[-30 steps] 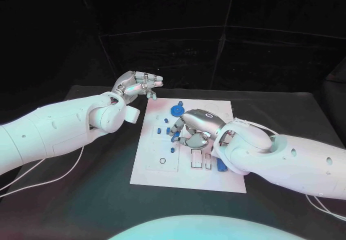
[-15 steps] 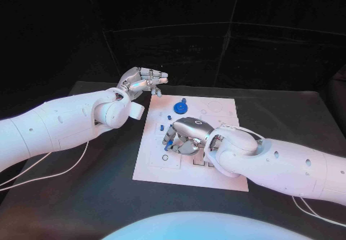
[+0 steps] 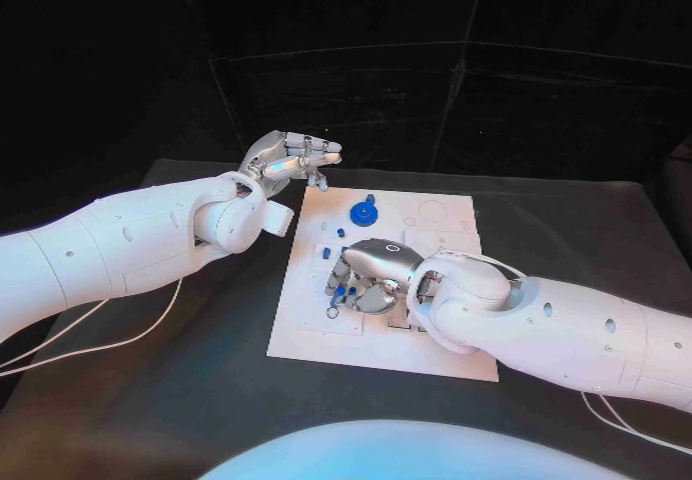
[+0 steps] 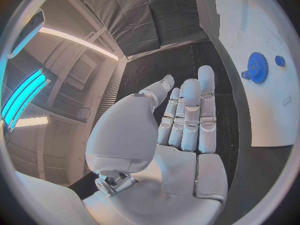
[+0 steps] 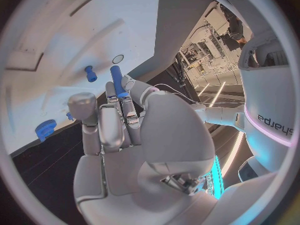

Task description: Assemble the parts on the task board

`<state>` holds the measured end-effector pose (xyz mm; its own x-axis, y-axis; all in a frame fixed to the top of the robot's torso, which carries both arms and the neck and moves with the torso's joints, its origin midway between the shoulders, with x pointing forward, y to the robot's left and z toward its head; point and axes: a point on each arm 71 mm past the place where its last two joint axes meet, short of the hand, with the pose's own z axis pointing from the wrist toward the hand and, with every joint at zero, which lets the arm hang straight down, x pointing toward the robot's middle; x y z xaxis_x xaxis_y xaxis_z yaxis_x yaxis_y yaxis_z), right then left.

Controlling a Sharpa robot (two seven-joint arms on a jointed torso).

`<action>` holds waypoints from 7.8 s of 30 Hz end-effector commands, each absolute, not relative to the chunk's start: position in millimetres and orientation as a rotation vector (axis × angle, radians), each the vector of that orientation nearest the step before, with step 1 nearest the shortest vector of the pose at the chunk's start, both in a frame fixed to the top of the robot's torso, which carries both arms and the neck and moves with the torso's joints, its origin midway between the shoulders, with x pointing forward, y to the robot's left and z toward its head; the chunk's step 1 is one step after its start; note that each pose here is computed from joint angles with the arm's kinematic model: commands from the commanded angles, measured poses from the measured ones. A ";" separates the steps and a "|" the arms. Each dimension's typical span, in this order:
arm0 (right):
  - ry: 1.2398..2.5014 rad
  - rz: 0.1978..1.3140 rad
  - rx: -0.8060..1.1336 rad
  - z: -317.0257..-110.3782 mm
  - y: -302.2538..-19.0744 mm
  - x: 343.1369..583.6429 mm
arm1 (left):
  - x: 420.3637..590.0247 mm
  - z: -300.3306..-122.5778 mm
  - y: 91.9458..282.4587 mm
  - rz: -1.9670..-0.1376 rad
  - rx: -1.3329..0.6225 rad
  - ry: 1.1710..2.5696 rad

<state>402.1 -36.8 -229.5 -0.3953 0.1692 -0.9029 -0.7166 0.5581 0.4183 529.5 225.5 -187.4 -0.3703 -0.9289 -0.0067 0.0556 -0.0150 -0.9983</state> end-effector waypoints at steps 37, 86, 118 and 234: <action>1.771 0.940 -0.564 -242.0 -27.6 396.0 | 530.1 -186.4 222.5 -1.530 -0.962 1.437; 1.554 1.141 -0.254 -203.5 -76.2 390.6 | 530.5 -187.2 226.3 -1.519 -0.968 1.442; 1.932 0.397 0.007 -208.1 -229.9 390.2 | 529.0 -187.9 228.6 -1.511 -0.972 1.444; 2.017 0.628 0.315 -253.9 -151.1 376.4 | 527.7 -192.2 231.1 -1.503 -0.985 1.482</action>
